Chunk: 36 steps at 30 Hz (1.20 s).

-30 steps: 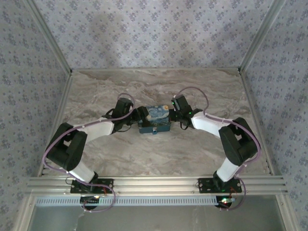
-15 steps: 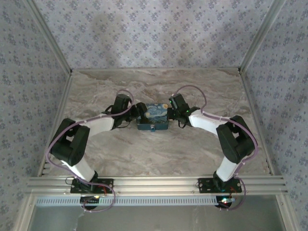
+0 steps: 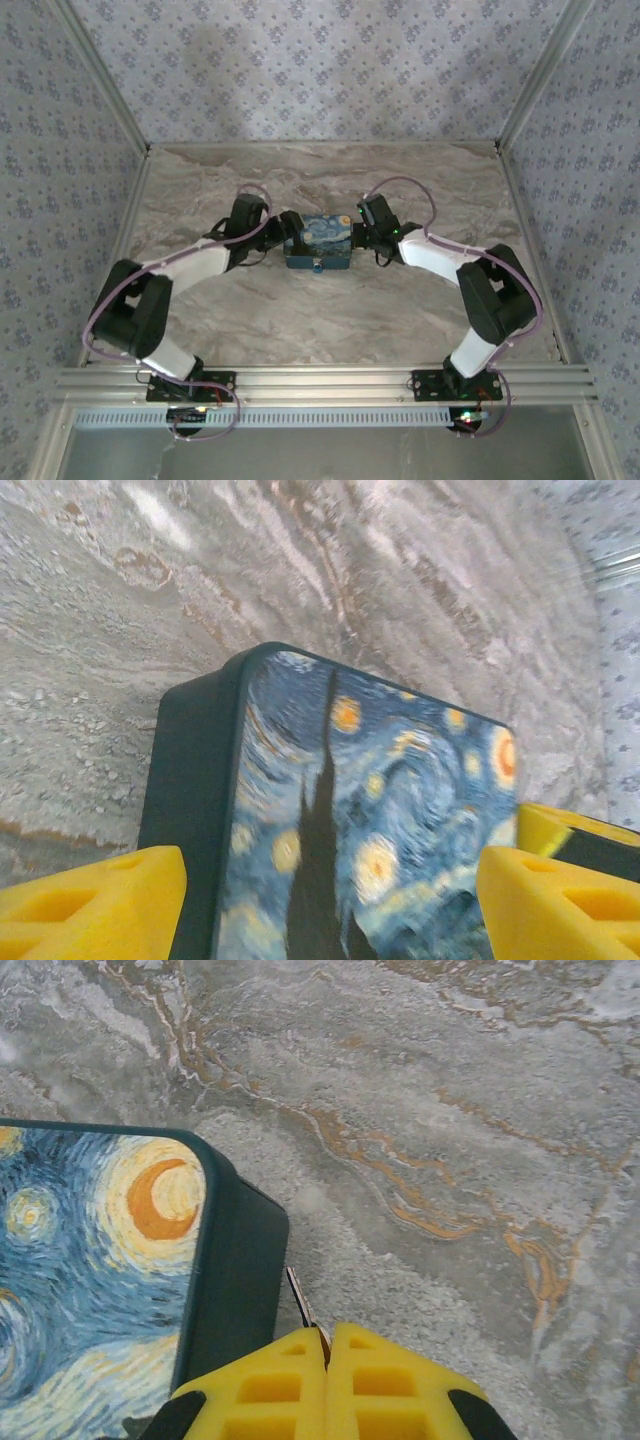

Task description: Unlock a padlock with a key

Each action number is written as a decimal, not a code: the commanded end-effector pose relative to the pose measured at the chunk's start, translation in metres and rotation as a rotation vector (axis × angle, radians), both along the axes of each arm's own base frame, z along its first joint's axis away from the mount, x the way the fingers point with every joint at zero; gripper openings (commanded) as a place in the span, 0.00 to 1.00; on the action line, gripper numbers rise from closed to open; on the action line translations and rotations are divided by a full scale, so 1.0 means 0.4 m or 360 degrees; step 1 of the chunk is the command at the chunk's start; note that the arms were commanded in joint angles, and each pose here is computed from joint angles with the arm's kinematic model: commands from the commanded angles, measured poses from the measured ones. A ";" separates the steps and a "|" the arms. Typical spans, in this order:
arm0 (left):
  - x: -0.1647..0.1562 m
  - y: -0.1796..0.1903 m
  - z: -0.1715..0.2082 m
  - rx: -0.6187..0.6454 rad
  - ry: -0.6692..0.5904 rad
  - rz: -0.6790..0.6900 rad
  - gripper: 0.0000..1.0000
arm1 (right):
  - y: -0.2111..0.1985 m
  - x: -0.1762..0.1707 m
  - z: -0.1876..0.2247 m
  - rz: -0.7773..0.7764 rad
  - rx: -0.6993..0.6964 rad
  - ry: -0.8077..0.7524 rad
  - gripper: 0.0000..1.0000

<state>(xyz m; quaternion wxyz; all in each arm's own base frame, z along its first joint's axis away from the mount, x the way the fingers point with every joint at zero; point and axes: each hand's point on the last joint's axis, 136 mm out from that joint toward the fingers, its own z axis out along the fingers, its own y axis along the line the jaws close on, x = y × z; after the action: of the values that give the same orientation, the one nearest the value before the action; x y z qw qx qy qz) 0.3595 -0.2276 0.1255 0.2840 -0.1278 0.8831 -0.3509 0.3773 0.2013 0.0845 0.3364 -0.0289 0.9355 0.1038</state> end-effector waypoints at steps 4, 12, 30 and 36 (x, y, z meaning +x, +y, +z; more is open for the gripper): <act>-0.113 0.044 0.019 0.0095 -0.0013 -0.0008 0.76 | -0.012 -0.033 -0.007 0.0008 0.0020 0.0024 0.00; -0.253 -0.022 0.000 0.0014 -0.0123 -0.0175 0.80 | -0.023 -0.031 0.002 0.0022 -0.0035 0.0019 0.00; -0.229 -0.187 -0.052 0.0034 -0.0665 -0.0345 1.00 | 0.008 0.202 0.093 0.0081 -0.0061 -0.0029 0.00; -0.217 -0.215 -0.085 0.0295 -0.0805 -0.0410 1.00 | 0.025 0.229 0.050 0.0100 -0.0052 0.0018 0.00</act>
<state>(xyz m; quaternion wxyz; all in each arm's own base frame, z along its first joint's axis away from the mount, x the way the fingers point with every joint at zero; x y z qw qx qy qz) 0.2578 -0.3030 0.0687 0.3947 0.0742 0.8504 -0.3400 0.4648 0.2090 0.1075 0.3376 -0.0541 0.9348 0.0962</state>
